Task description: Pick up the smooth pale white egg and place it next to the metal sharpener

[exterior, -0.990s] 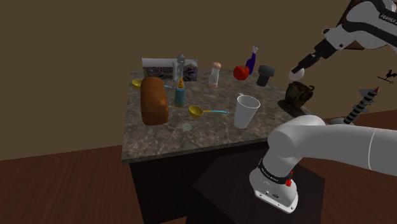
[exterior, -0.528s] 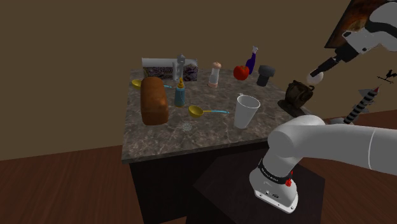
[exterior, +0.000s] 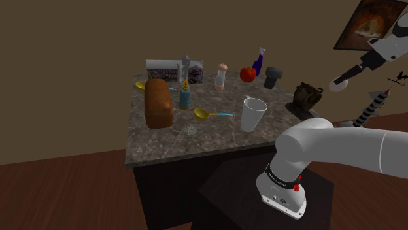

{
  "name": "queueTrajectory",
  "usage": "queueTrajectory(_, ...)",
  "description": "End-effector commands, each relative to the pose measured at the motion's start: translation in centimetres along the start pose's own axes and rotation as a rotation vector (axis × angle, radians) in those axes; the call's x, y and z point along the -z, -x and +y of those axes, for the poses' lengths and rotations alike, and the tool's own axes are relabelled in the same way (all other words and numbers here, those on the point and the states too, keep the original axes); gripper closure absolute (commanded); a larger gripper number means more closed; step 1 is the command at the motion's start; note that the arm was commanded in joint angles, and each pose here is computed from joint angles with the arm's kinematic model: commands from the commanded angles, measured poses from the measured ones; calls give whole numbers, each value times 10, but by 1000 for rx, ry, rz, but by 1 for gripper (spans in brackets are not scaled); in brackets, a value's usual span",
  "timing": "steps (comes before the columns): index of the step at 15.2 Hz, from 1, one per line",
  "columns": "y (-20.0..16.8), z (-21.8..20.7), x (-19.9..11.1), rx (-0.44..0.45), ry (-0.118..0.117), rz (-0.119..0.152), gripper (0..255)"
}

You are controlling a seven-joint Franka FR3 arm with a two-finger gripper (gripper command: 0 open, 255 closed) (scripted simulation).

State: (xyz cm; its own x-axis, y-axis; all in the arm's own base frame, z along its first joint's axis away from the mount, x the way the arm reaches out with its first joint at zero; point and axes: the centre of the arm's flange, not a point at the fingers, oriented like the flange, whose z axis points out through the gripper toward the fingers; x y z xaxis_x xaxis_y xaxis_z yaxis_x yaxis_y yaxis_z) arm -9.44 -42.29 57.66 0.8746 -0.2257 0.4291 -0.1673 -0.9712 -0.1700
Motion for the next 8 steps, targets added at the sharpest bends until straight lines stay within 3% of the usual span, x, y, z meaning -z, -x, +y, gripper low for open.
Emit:
queueTrajectory(1, 5, 2, -9, 0, 0, 0, 255)
queueTrajectory(8, 21, 9, -41, 0, 0, 0, 255)
